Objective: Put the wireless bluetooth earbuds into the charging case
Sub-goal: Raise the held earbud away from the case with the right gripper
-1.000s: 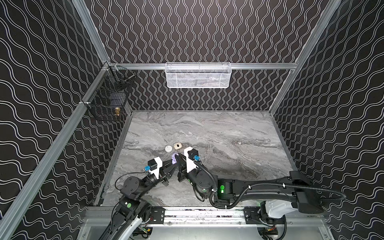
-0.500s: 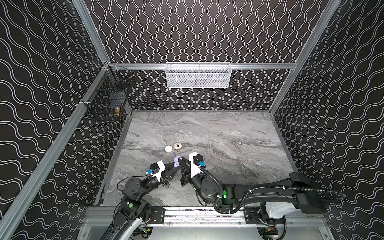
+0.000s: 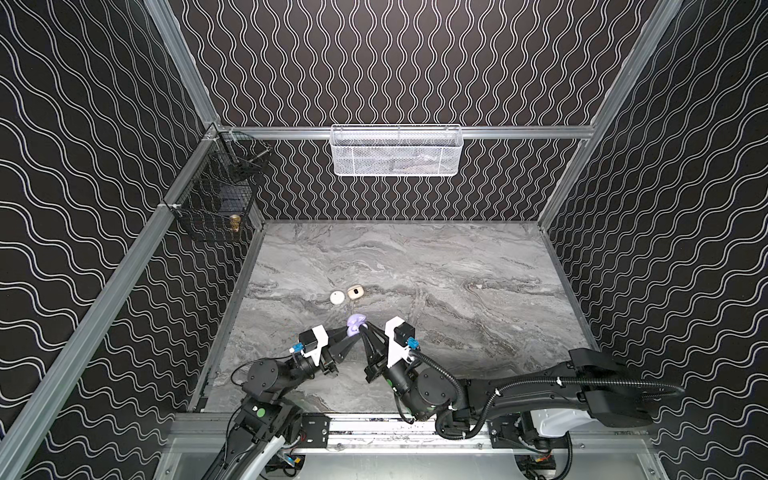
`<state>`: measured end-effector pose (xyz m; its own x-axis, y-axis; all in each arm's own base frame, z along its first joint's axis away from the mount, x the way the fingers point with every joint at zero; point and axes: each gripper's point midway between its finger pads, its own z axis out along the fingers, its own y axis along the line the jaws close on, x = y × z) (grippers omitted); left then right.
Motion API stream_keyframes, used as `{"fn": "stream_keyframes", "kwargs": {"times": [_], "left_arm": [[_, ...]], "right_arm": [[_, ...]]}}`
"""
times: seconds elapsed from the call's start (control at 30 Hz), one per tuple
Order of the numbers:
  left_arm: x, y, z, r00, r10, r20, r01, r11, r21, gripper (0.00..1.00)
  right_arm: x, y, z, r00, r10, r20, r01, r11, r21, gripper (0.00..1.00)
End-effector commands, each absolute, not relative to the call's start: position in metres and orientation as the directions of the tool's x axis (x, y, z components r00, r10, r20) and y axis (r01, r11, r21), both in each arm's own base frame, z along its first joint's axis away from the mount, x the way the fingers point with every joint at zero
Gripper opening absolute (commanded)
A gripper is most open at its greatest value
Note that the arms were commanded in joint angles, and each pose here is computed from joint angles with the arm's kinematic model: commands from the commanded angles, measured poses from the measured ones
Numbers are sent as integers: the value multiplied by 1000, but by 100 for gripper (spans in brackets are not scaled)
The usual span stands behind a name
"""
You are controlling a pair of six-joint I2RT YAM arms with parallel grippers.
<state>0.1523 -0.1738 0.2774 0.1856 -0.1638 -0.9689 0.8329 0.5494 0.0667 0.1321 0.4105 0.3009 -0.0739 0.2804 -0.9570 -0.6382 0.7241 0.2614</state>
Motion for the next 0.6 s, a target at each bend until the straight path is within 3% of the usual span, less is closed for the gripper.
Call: {"fn": "stream_keyframes", "kwargs": {"times": [0.0, 0.57], "left_arm": [[139, -164, 321, 344, -242, -907, 805, 573, 152, 0], [141, -171, 310, 357, -204, -911, 810, 553, 194, 0]], "right_arm": [[132, 410, 291, -13, 191, -981, -616, 771, 159, 0], [133, 409, 303, -34, 154, -988, -607, 782, 142, 0]]}}
